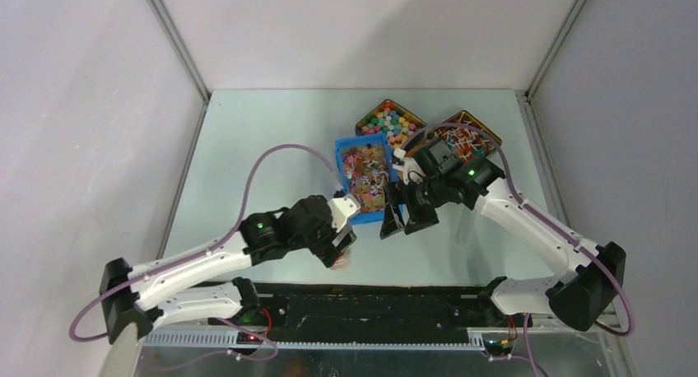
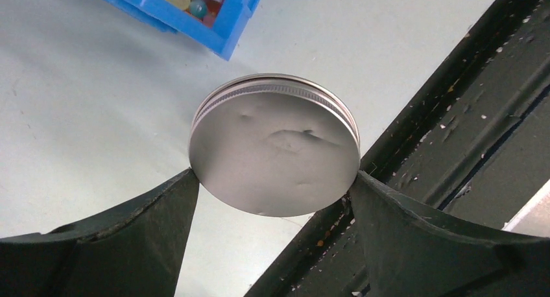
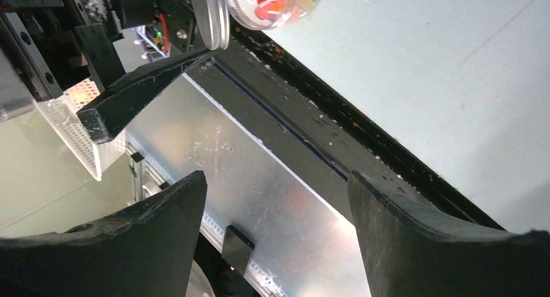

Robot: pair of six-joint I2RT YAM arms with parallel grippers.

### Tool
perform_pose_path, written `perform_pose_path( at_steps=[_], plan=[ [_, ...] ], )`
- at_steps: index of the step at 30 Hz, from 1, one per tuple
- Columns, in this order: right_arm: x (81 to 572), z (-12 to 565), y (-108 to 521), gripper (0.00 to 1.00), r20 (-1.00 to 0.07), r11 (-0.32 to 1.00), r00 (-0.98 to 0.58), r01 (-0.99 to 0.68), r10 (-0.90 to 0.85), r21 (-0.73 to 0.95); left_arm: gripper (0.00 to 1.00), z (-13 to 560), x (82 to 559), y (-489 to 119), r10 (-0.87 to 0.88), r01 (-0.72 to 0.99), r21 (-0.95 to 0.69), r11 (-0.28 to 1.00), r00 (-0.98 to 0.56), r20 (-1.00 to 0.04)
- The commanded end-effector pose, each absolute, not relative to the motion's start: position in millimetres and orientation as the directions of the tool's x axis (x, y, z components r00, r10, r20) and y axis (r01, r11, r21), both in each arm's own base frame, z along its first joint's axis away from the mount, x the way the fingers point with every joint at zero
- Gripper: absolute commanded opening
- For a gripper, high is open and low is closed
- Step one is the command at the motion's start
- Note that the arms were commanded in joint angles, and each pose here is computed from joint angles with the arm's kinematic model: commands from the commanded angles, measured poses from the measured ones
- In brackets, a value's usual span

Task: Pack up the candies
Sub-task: Pick up the bottle lid at the center of the board, then close the bottle lid on the packing bottle.

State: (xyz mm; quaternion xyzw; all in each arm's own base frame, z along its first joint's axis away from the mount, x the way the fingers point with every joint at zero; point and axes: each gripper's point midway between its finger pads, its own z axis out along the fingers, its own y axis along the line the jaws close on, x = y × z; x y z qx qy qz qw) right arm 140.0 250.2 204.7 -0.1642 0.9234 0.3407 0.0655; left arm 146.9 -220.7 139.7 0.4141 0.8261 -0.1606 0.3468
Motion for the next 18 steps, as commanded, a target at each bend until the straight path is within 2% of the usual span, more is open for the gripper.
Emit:
perform_pose_path(
  at_steps=[1,9,18],
  plan=[
    [143.9,193.8,239.2,0.82,-0.231,0.754,-0.938,-0.345,-0.258,0.559,0.91,132.1,152.5,-229.3,0.592,0.768,0.013,0.64,-0.482,-0.646],
    [149.5,178.3,219.1,0.82,-0.203,0.824,-0.953,-0.297,-0.225,0.482,0.9,104.6,160.1,-225.2,0.686,0.745,0.088,0.661,-0.552,-0.473],
    [157.1,168.2,196.5,0.86,-0.198,0.87,-0.967,-0.235,-0.162,0.433,0.9,101.8,158.3,-215.8,0.714,0.74,0.12,0.661,-0.573,-0.402]
  ],
)
